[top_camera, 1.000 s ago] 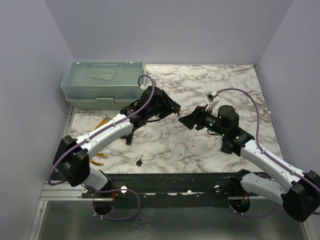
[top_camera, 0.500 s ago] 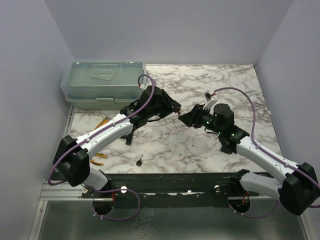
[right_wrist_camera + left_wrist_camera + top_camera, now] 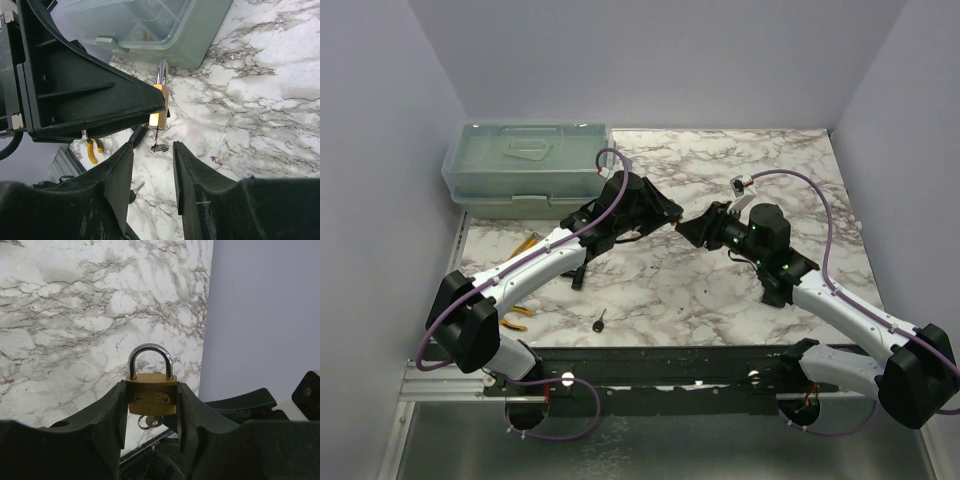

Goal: Unlock with the key

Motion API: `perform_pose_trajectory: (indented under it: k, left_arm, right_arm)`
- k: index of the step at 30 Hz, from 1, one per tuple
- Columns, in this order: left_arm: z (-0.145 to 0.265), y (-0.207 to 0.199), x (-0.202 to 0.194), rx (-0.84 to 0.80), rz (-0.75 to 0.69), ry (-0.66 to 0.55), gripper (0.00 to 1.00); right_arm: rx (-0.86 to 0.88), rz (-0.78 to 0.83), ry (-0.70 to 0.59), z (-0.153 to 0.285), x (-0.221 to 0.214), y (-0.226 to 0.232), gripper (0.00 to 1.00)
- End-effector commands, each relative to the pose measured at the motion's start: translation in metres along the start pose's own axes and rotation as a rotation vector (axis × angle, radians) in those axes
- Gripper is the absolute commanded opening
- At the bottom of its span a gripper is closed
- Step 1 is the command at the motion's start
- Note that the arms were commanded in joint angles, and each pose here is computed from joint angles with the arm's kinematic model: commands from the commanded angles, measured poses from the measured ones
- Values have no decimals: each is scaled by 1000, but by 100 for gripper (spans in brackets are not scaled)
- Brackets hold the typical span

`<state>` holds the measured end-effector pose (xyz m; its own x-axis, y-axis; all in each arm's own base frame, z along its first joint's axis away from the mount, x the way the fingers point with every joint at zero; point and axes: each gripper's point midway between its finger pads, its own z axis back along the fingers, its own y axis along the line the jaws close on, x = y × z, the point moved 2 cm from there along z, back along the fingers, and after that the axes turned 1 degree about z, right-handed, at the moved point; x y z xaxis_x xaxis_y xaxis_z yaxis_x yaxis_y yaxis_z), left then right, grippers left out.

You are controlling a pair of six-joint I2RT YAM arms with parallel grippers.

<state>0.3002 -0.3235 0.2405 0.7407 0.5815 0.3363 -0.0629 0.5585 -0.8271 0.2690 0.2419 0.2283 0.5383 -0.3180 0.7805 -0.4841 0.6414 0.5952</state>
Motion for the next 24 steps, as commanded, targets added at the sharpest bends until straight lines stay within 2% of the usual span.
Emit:
perform_pose_trajectory:
  k: [1, 7, 17, 24]
  left_arm:
    - [5, -15, 3, -63, 12, -8, 0]
    - [8, -18, 0, -79, 12, 12, 0]
    - [11, -20, -2, -98, 17, 21, 0]
    - [12, -20, -3, -105, 20, 20, 0]
  right_arm:
    - [8, 13, -62, -3, 19, 9, 40]
    - [3, 10, -74, -4, 22, 9, 31]
    - [-5, 6, -71, -7, 22, 7, 25]
    - [-12, 0, -67, -9, 20, 5, 17]
